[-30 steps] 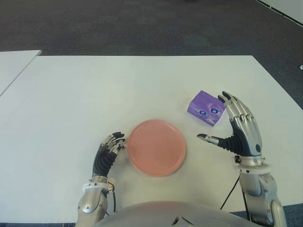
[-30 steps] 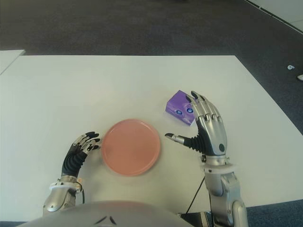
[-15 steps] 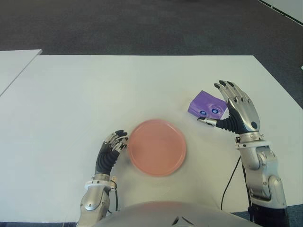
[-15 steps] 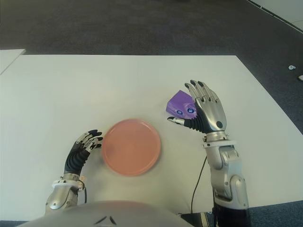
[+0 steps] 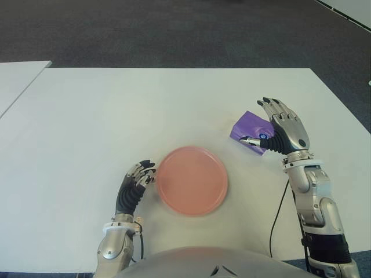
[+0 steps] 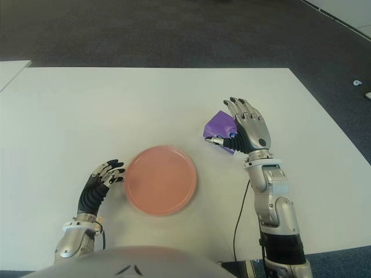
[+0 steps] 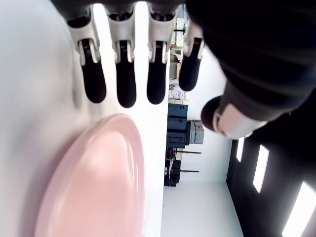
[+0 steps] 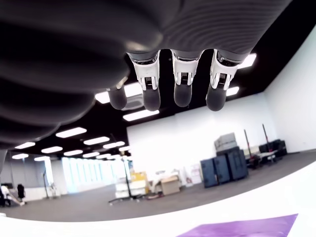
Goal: Put the tissue paper into the plate.
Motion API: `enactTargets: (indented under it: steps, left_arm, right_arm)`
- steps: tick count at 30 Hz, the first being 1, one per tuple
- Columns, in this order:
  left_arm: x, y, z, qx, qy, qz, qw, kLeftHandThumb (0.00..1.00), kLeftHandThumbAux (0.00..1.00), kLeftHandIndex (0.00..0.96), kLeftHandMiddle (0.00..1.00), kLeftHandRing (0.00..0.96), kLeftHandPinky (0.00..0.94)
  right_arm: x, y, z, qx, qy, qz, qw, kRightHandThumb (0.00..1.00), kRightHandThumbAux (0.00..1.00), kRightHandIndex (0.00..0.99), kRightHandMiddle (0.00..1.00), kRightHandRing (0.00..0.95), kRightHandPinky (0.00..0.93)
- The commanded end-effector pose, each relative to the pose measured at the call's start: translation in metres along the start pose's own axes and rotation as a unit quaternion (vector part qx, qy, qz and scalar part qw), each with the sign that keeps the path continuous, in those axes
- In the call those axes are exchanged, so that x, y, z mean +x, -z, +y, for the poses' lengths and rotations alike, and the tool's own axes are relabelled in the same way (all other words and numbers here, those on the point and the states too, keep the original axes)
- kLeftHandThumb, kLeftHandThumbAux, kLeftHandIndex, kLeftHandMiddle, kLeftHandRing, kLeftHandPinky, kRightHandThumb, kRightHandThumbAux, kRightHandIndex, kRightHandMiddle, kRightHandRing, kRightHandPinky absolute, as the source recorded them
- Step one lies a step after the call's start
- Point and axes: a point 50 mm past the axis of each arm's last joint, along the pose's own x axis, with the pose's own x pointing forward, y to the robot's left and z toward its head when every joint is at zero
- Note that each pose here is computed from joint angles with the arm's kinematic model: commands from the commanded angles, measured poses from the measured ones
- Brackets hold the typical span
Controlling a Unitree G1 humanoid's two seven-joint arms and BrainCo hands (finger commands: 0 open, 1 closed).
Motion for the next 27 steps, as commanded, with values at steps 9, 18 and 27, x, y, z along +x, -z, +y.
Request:
enactTargets:
  steps: [9,18,27]
  left_arm:
    - [-0.002,0.001,0.002,0.006,0.003,0.006,1.000,0.244,0.608,0.245,0.275,0.300,0.341]
    - [-0.002,0.001,0.001,0.006,-0.001,0.006,1.000,0.250,0.604,0.246,0.277,0.303,0.341]
    - [-0.004,0.001,0.003,0.007,-0.003,0.006,1.000,0.241,0.598,0.245,0.276,0.297,0.332]
  right_arm:
    - [0.018,0.009,0.014,-0.008,-0.014,0.015,1.000,0.376,0.420,0.042,0.040,0.009,0.041]
    - [0.031,0.014,0.030,-0.022,-0.014,0.020,0.999,0.358,0.424,0.050,0.069,0.036,0.065]
    - [0.037,0.021,0.043,-0.011,-0.018,0.029,0.999,0.345,0.421,0.053,0.075,0.037,0.048]
